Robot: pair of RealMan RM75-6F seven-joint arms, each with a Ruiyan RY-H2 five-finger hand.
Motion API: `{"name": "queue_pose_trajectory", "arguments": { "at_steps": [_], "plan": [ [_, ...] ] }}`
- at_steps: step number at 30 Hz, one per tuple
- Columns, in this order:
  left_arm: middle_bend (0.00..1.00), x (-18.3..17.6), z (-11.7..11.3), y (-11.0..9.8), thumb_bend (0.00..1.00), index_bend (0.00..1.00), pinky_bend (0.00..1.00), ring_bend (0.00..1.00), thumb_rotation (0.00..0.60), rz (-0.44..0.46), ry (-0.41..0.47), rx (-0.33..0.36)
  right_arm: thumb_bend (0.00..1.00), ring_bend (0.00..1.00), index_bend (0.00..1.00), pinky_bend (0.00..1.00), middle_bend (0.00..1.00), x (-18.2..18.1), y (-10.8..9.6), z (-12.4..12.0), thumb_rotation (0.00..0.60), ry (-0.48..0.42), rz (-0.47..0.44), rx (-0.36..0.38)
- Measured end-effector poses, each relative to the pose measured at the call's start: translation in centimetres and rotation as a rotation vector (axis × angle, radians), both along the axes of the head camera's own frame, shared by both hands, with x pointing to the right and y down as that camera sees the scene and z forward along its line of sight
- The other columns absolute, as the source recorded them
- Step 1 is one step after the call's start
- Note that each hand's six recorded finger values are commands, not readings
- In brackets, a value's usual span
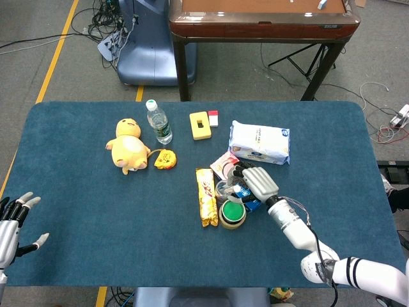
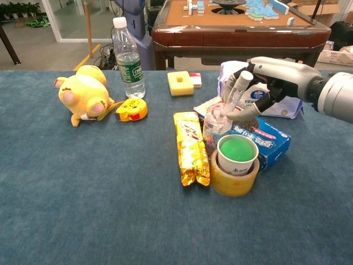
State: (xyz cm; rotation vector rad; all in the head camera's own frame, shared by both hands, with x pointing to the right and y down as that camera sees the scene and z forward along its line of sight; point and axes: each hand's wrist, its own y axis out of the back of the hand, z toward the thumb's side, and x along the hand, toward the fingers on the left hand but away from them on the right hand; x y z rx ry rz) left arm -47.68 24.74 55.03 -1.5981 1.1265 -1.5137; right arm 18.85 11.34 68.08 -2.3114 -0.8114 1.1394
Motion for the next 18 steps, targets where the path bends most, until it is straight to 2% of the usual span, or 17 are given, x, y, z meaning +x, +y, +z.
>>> {"name": "queue_pose_trajectory", "arguments": {
  "at_steps": [9, 18],
  "plan": [
    [0.1, -0.27, -0.02, 0.13, 0.2, 0.18, 0.0, 0.11, 0.6, -0.007, -0.001, 0.001, 0.37, 0.18, 0.51, 0.16, 0.36, -0.44, 0.01, 0.33, 0.6, 0.002, -0.005, -0.003],
    [0.1, -0.39, 0.04, 0.16, 0.2, 0.18, 0.0, 0.11, 0.6, -0.01, -0.002, 0.001, 0.37, 0.18, 0.52, 0.16, 0.36, -0.35, 0.02, 0.65, 0.6, 0.011, -0.005, -0.01]
  ]
}}
